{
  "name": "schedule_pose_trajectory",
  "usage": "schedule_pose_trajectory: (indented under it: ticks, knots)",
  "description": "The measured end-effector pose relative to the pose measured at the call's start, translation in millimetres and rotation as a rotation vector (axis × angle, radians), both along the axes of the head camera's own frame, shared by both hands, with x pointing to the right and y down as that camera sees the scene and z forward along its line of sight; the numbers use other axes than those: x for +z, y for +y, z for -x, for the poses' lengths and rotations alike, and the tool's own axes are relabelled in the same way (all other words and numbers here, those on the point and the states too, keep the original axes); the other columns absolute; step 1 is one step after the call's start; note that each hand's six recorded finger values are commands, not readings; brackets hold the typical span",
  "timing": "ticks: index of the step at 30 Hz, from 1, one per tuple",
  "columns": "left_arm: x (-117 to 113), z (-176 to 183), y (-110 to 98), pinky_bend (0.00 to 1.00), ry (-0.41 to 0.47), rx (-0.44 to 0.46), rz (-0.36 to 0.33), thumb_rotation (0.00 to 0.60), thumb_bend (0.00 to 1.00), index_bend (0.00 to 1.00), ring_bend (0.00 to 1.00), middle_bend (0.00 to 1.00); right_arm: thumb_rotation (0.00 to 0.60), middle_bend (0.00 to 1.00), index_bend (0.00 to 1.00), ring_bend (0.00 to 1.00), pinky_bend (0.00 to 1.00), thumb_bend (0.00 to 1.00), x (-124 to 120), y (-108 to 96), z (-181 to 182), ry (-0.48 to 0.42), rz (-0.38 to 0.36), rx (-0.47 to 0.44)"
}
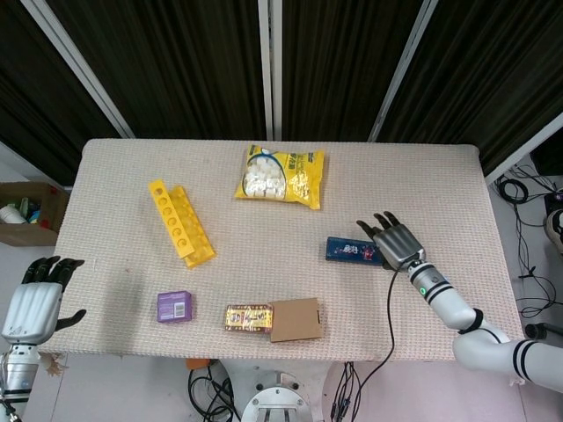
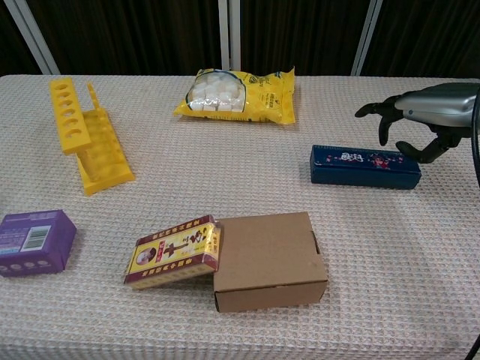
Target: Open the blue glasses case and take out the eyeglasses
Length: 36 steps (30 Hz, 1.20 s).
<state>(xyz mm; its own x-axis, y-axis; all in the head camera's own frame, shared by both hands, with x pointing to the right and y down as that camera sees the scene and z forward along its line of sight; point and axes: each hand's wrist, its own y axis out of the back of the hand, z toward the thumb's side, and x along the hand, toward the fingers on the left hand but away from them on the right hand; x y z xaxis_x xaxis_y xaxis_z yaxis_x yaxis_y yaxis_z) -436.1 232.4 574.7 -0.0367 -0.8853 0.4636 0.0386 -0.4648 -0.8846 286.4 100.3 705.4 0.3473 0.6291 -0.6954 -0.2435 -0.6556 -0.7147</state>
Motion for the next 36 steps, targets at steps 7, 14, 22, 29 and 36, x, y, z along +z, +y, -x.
schedule_pose_trajectory:
  ticks: [7,14,22,29,36]
  knots:
    - [0.9,-1.6,-2.0,0.14,-0.001,0.005,0.002,0.6,0.0,0.2,0.13,0.21,0.6,0.2,0.03,0.0,0.0,0.19,-6.6,10.3,11.5,-0.041,-0.056,-0.017]
    - [1.6,2.3,0.3,0.14,-0.001,-0.007,0.003,0.6,0.0,0.2,0.13,0.21,0.6,0.2,0.09,0.0,0.0,0.32,6.8,19.0,12.6,0.008,-0.013,0.007]
    - [0.6,2.8,0.8,0.14,-0.002,-0.003,-0.004,0.6,0.0,0.2,0.13,0.21,0.6,0.2,0.13,0.0,0.0,0.43,16.3,16.9,12.6,0.04,0.026,0.009]
    - [0.6,3.5,0.8,0.14,-0.009,-0.002,-0.005,0.6,0.0,0.2,0.13,0.21,0.6,0.2,0.15,0.0,0.0,0.46,19.6,16.0,10.7,0.047,0.041,0.016]
    - [0.0,3.7,0.7,0.14,-0.009,-0.004,-0.008,0.6,0.0,0.2,0.13,0.21,0.6,0.2,0.17,0.0,0.0,0.48,21.1,15.6,11.7,0.043,0.043,0.016]
